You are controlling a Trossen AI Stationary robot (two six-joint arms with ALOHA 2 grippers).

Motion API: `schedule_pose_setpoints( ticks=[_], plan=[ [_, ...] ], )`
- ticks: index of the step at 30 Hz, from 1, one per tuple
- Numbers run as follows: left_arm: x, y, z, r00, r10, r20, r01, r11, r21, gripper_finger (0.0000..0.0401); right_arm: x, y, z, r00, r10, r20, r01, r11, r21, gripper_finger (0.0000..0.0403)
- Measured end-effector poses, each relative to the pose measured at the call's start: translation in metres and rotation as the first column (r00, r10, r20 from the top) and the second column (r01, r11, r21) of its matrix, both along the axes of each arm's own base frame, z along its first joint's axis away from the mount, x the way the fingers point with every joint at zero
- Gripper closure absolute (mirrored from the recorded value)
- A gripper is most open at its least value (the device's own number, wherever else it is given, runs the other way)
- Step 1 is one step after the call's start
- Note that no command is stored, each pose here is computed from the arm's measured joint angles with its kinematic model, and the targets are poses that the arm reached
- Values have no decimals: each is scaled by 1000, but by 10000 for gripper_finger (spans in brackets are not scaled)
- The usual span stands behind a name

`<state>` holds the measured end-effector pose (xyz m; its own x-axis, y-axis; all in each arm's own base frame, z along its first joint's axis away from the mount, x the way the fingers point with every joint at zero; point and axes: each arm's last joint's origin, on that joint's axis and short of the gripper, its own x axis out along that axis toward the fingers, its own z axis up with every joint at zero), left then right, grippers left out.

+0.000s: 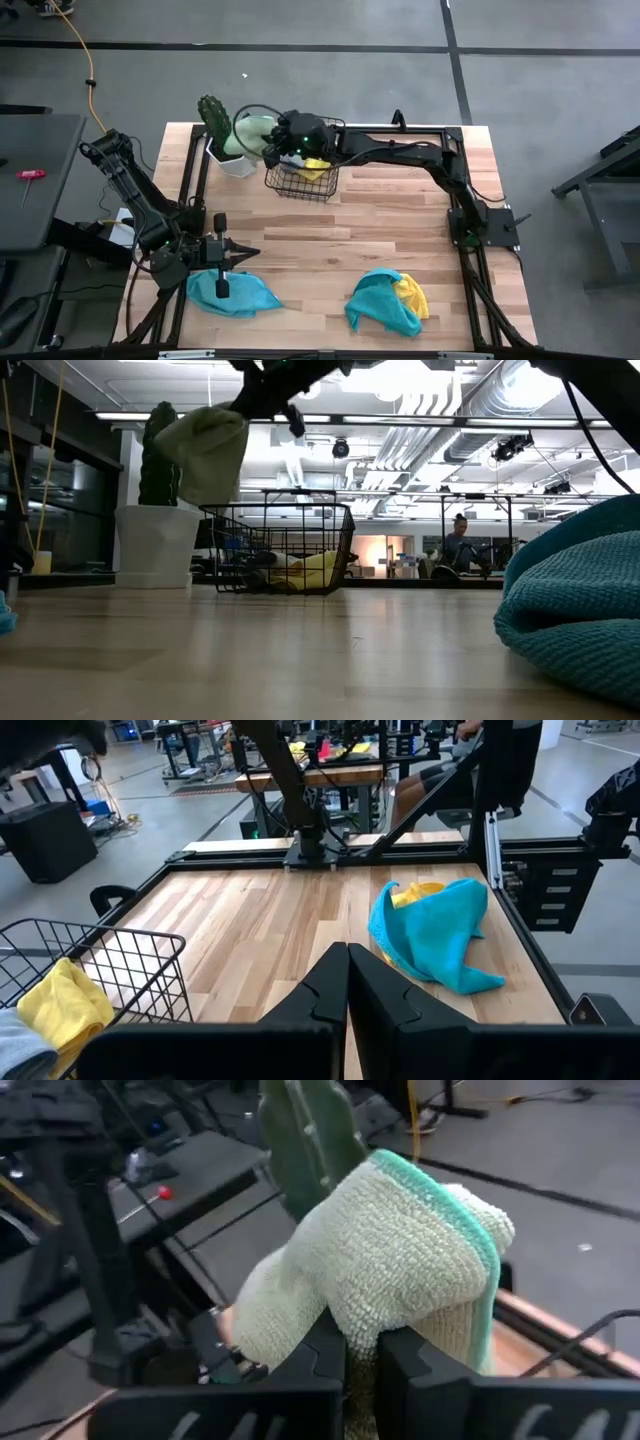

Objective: Fold microfiber towels
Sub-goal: Put the green microfiber cloth into the black wire basket

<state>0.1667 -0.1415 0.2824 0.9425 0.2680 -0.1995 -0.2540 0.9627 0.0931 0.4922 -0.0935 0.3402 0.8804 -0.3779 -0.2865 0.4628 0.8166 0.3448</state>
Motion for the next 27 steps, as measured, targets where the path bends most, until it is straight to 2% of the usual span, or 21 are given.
schedule_pose_setpoints(
  ticks=[7,12,15,21,27],
  plan=[
    [0,0,0,1000,-3,-5,4,1000,16,401,-1,-2,-39,994,49,-100,-42,997,72,402],
    [0,0,0,1000,-4,-5,4,1000,16,401,-7,1,-49,973,92,-212,-71,992,103,402],
    [0,0,0,1000,-4,-5,5,1000,16,401,-15,2,-46,946,98,-309,-71,993,98,402],
    [0,0,0,1000,-5,-5,5,1000,17,401,-29,10,-47,871,23,-490,-6,999,37,402],
    [0,0,0,1000,-4,-5,5,1000,16,401,-37,15,-53,816,-36,-577,65,997,30,402]
  ],
)
